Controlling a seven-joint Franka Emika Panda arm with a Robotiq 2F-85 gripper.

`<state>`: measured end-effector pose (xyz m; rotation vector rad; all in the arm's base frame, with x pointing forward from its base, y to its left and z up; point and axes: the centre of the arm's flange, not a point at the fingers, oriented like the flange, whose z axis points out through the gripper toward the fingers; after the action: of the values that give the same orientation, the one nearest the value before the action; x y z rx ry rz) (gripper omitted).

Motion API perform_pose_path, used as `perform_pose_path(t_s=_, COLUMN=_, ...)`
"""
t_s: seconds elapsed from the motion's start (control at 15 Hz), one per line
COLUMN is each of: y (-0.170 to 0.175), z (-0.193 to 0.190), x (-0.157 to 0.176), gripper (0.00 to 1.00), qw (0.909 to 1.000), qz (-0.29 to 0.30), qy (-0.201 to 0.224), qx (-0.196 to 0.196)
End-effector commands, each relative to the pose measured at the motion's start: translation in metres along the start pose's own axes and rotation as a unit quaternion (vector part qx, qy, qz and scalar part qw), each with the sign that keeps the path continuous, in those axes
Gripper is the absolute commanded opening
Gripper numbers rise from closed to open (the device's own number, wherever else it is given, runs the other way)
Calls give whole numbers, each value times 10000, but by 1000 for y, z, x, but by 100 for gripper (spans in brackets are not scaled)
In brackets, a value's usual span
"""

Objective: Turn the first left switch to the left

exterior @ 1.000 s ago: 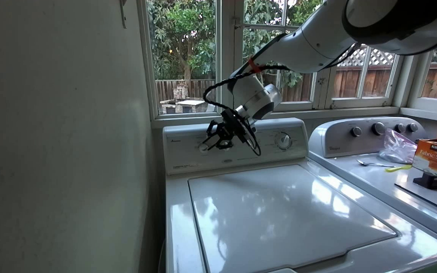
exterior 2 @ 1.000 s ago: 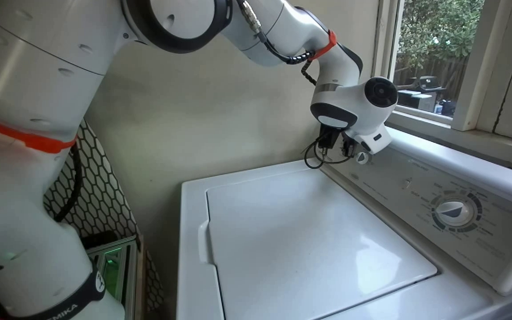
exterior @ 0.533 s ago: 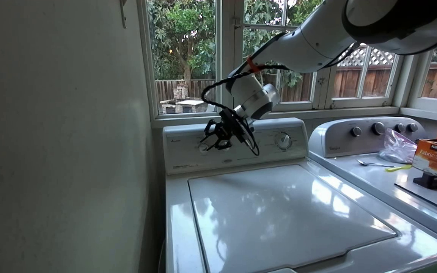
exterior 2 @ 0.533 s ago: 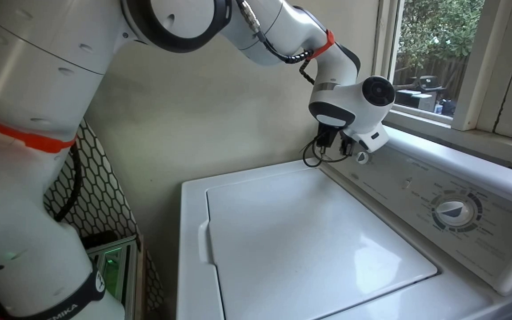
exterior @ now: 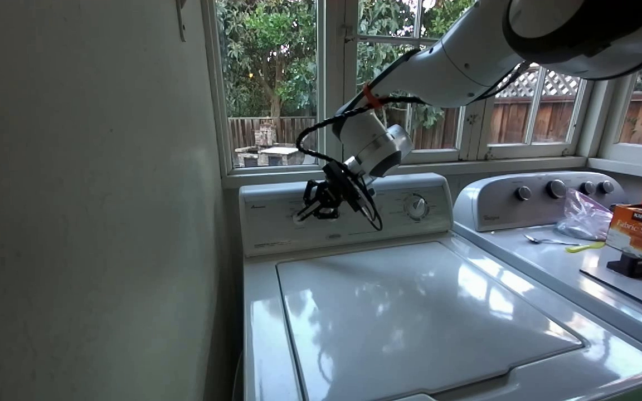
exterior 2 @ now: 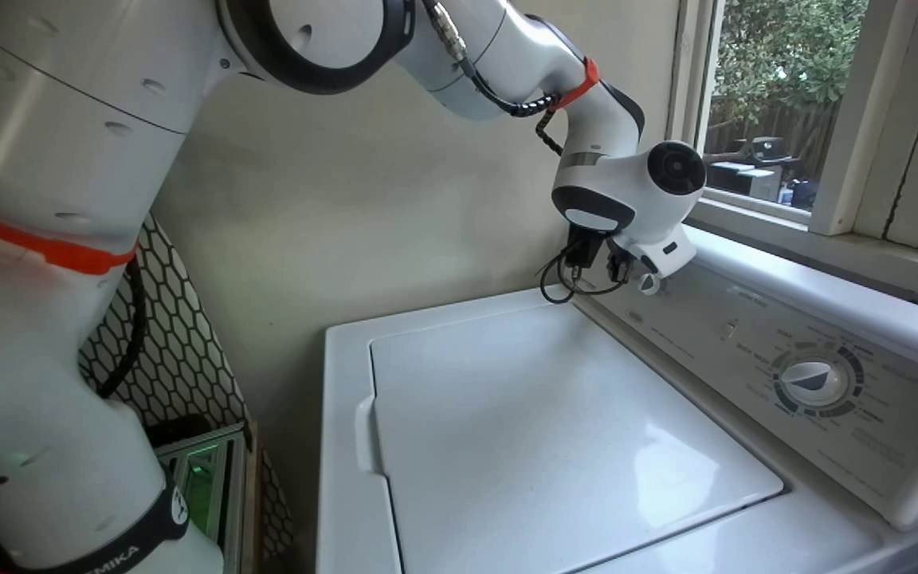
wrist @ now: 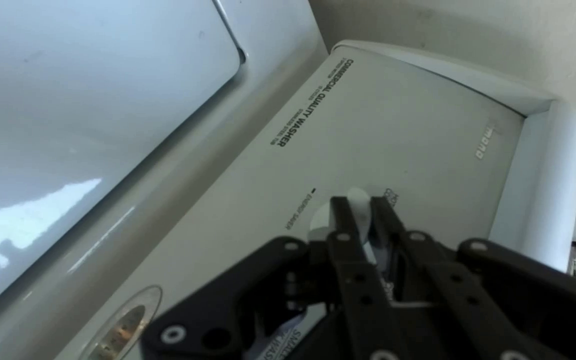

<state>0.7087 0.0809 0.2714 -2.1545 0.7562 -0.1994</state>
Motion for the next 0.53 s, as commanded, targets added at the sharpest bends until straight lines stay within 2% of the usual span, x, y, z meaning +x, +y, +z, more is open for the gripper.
perform_pose_path(t_s=0.0, y=1, z=0, x=-11, gripper=4, qw=9998, qz=-11, qy=-53, qx=-214)
perform_pose_path(t_s=0.27, y=-15, z=-3, x=-17, gripper=4, qw=9945, qz=-43, qy=-282, qx=-1004)
perform_pose_path(t_s=0.47, y=-31, z=2, x=-22, gripper=4, qw=9883, qz=-31, qy=-129, qx=-1517)
